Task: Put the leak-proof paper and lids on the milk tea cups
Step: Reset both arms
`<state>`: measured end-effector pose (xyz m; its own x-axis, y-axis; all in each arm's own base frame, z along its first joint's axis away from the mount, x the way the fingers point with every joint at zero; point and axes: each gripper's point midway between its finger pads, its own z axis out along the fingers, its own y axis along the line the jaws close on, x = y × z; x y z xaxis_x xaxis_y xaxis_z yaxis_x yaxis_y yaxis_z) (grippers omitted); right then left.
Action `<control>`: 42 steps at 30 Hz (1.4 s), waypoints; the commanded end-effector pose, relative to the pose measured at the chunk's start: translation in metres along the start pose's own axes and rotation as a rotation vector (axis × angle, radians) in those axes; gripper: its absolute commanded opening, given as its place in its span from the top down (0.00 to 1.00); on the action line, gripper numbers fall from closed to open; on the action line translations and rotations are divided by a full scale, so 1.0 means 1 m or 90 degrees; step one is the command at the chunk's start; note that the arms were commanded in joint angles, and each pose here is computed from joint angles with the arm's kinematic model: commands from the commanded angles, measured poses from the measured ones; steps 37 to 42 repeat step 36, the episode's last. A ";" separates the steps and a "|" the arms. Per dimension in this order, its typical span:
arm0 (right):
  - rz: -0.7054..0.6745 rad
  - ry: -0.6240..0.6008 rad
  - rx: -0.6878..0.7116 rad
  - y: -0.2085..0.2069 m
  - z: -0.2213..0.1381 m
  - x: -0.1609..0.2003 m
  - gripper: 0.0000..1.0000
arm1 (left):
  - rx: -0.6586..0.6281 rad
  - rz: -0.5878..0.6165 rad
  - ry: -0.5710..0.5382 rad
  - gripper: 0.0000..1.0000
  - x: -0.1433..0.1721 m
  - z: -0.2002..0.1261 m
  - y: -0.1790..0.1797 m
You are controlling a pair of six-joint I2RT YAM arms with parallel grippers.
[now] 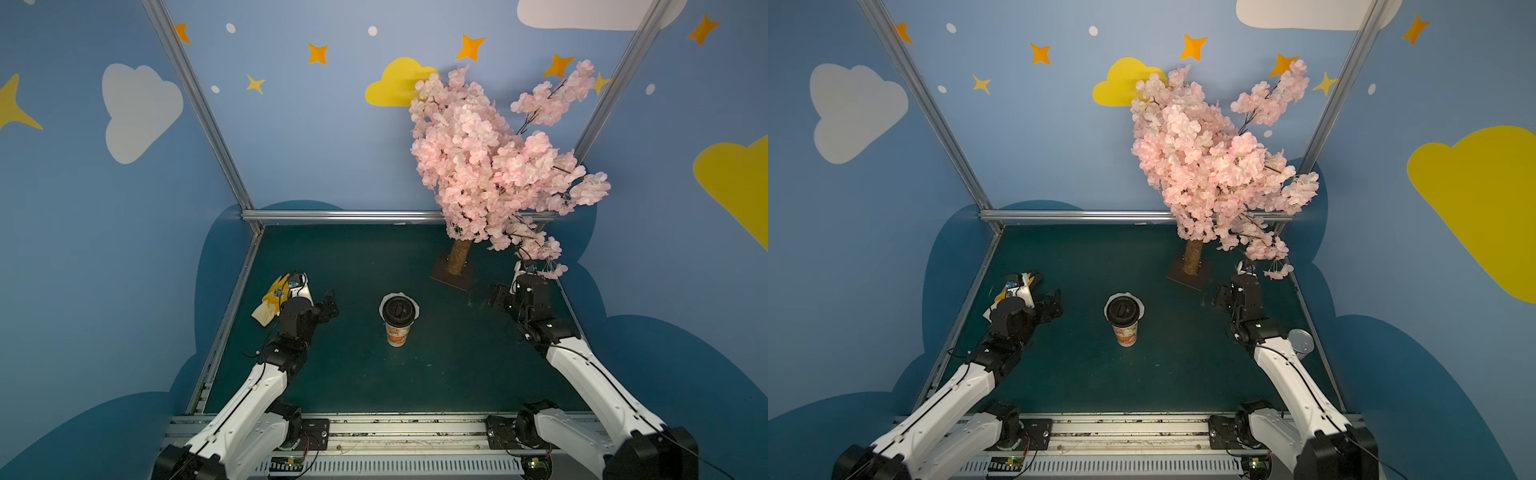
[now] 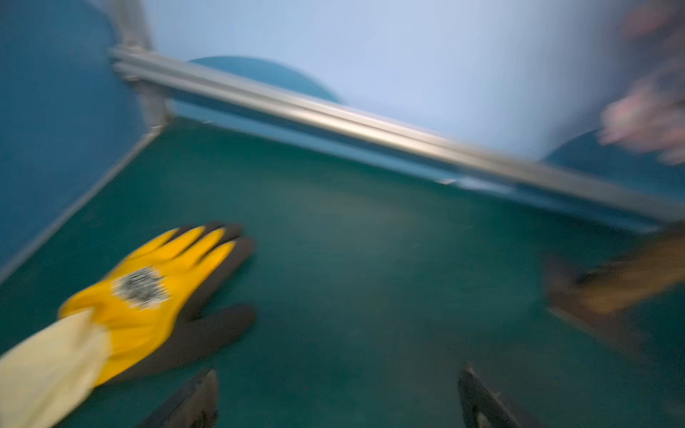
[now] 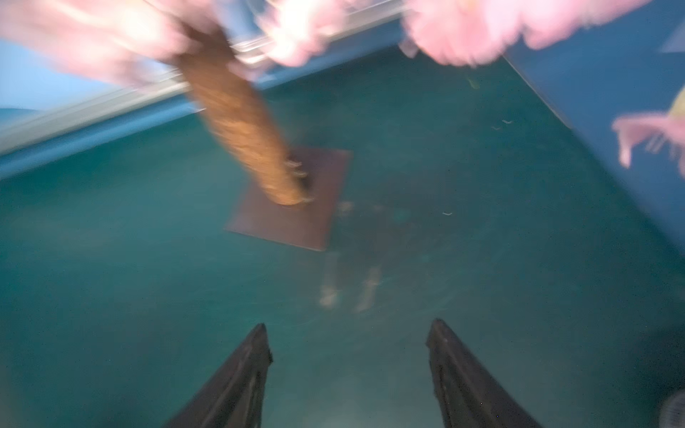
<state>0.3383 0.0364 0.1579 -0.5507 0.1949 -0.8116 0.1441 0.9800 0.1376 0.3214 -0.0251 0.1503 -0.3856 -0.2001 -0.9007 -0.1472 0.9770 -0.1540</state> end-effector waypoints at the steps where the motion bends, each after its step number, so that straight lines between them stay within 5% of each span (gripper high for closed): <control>1: -0.062 -0.069 0.053 -0.025 0.036 -0.008 0.30 | -0.143 0.091 -0.047 0.00 -0.011 0.013 0.052; 9: -0.140 -0.139 -0.040 -0.019 0.070 0.007 0.26 | -0.068 0.095 -0.031 0.00 0.008 0.054 0.050; 17: -0.107 -0.184 -0.034 -0.033 0.082 0.016 0.24 | -0.008 0.077 -0.089 0.00 0.019 0.088 0.048; 19: -0.104 -0.138 -0.030 -0.033 0.083 0.020 0.24 | -0.023 0.075 -0.003 0.00 0.030 0.090 0.051; 42: -0.121 -0.161 -0.006 -0.031 0.084 0.017 0.15 | 0.026 0.110 0.006 0.00 0.028 0.095 0.032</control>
